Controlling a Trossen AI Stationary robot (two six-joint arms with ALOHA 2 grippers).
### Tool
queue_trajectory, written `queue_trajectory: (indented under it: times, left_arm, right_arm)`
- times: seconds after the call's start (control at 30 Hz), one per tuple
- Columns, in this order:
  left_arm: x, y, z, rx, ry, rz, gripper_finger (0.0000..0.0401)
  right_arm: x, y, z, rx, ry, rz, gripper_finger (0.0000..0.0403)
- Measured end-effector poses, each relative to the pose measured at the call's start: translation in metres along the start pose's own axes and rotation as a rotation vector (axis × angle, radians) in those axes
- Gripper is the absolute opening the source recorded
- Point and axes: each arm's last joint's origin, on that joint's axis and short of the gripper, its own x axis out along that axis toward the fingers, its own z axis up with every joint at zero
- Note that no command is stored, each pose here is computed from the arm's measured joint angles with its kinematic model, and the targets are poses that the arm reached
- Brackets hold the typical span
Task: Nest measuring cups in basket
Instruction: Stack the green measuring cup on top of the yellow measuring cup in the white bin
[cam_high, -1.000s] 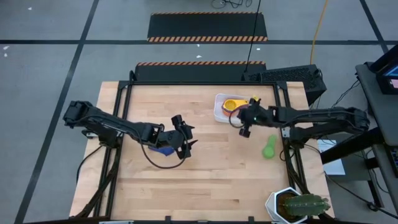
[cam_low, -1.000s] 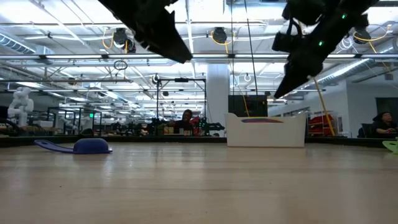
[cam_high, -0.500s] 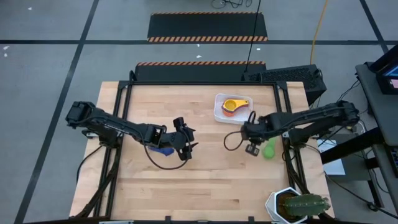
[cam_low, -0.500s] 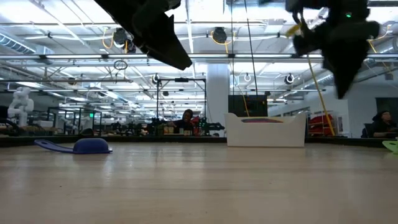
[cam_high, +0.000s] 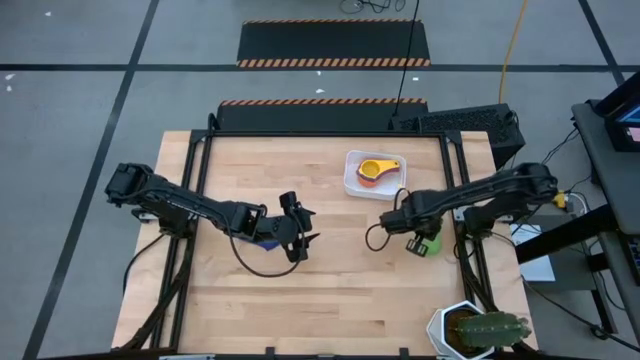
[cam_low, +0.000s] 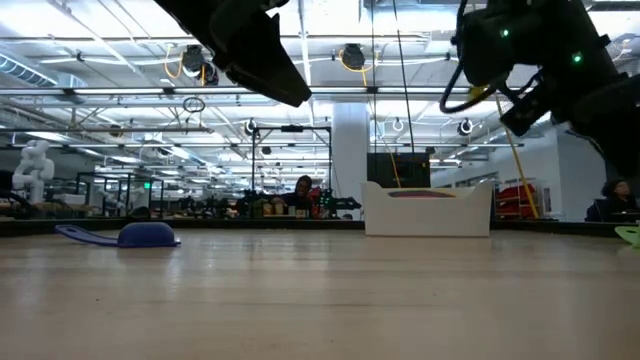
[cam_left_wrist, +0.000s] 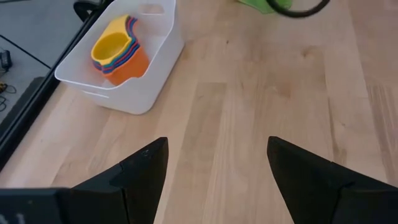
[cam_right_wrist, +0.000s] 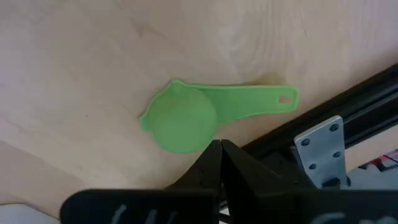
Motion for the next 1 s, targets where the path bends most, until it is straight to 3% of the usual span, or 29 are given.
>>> queue_trajectory:
  times: [0.27, 0.53, 1.0]
  left_arm:
    - [0.000, 0.000, 0.000, -0.001, 0.000, 0.000, 0.0273]
    - [0.000, 0.000, 0.000, -0.003, -0.002, 0.000, 0.0273]
    - [0.000, 0.000, 0.000, -0.006, -0.004, 0.000, 0.0273]
  right_arm:
    - [0.021, 0.005, 0.003, -0.002, 0.135, 0.014, 0.0000]
    - [0.044, 0.006, 0.001, 0.022, 0.171, 0.066, 0.0000]
    - [0.046, 0.027, 0.015, 0.011, 0.005, 0.270, 0.0000]
